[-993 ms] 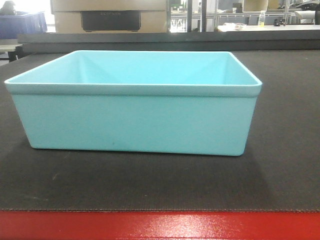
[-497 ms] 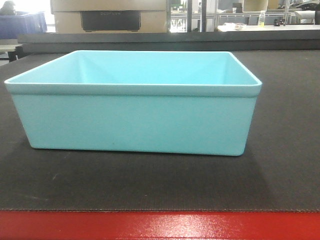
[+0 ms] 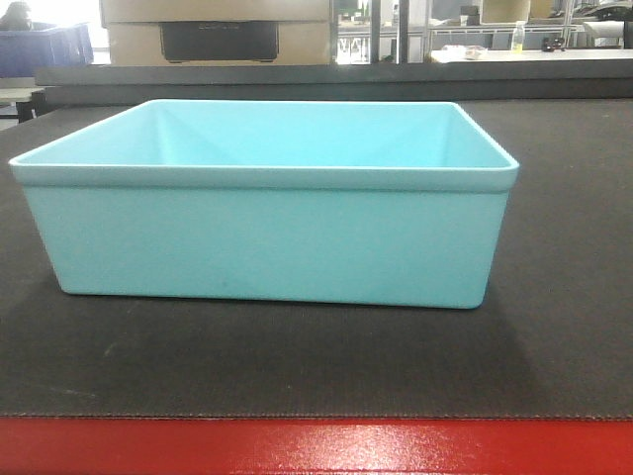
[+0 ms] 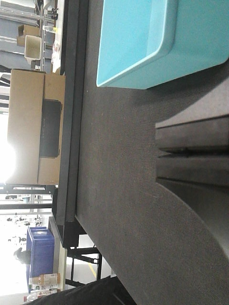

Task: Fetch blue bin and place on conveyor start

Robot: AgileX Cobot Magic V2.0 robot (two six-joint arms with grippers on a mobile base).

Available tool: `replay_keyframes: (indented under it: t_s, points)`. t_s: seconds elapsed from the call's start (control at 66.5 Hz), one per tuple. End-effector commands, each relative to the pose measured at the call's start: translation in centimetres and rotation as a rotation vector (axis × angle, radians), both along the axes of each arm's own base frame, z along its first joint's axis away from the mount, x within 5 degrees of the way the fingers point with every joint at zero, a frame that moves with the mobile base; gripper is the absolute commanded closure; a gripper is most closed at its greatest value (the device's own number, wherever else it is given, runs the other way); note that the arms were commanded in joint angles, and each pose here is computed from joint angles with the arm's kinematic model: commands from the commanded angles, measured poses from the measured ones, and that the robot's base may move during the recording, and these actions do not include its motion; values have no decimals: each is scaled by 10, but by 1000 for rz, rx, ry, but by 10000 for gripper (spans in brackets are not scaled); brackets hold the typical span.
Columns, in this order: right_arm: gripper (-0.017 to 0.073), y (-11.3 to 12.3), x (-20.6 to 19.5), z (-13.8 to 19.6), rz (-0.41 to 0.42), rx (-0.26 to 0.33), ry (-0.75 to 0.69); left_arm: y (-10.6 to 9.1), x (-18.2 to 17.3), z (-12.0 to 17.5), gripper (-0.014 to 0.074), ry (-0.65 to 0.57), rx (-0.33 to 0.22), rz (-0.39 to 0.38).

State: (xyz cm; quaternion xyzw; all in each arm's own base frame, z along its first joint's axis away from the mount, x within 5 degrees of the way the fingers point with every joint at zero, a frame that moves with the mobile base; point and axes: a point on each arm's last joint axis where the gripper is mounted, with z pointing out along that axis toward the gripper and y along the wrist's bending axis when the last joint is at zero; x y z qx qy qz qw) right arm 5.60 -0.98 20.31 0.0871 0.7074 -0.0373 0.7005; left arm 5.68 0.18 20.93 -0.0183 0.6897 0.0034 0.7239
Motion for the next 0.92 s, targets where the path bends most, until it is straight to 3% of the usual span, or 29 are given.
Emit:
replay_keyframes:
  t_s: [0.0,0.903]
  points:
    - [721,0,-1,4,-7,-10,-37,0,-1,3,704,-27,-6,4]
    - [721,0,-1,4,-7,-10,-37,0,-1,3,704,-27,-6,4]
